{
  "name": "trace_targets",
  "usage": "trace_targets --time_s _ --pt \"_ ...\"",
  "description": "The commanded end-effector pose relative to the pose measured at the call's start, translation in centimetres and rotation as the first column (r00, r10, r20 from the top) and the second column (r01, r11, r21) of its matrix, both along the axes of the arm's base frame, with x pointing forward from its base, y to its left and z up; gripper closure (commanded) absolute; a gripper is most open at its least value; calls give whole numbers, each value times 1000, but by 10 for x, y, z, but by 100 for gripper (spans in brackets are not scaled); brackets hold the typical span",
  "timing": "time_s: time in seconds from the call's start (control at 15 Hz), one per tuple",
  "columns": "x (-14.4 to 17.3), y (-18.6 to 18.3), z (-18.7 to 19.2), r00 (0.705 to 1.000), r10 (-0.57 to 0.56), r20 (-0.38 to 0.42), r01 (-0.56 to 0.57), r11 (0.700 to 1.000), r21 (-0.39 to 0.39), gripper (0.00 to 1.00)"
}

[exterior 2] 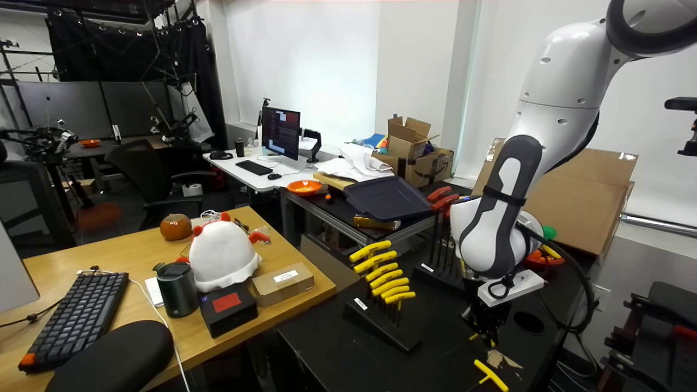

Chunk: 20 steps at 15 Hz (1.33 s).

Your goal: Remove two yellow wrenches from the stand.

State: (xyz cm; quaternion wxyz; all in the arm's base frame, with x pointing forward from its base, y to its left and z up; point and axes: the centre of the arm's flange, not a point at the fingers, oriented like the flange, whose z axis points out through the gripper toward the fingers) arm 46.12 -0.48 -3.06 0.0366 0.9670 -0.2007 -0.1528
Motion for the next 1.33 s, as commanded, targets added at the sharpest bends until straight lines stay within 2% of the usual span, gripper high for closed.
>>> trace_targets --time_s 0.0,0.4,1.27 --pt "-10 -7 15 997 62 -56 -61 998 14 96" --pt "-11 -3 7 980 158 -120 -154 987 46 96" --pt "11 16 7 955 271 -117 -261 961 91 96"
